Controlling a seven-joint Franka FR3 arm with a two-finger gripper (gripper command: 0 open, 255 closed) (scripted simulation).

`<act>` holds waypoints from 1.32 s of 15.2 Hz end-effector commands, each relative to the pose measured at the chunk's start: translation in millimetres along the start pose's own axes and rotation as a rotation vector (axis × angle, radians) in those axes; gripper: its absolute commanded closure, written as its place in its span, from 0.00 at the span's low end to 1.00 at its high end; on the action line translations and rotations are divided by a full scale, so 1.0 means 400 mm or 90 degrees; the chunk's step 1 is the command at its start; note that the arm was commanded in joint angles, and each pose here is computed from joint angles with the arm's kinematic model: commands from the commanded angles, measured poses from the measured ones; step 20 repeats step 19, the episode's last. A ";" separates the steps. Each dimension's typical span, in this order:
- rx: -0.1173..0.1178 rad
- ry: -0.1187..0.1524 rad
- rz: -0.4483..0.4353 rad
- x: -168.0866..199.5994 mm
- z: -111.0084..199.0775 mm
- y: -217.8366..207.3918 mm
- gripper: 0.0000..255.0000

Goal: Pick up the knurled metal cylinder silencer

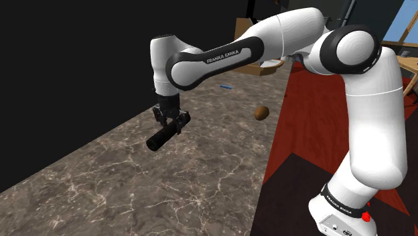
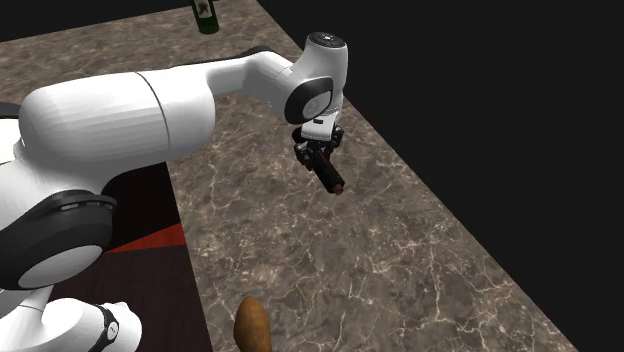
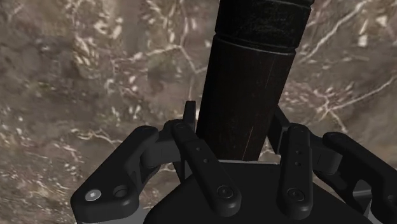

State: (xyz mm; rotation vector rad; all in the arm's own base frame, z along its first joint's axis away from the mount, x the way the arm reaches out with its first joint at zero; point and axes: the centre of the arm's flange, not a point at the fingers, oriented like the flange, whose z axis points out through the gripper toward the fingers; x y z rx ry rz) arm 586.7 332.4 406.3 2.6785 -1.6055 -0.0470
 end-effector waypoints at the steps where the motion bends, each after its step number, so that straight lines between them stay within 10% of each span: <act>1: -0.001 0.000 0.000 0.000 0.003 0.000 1.00; 20: -0.001 0.000 0.000 -0.002 -0.198 0.007 1.00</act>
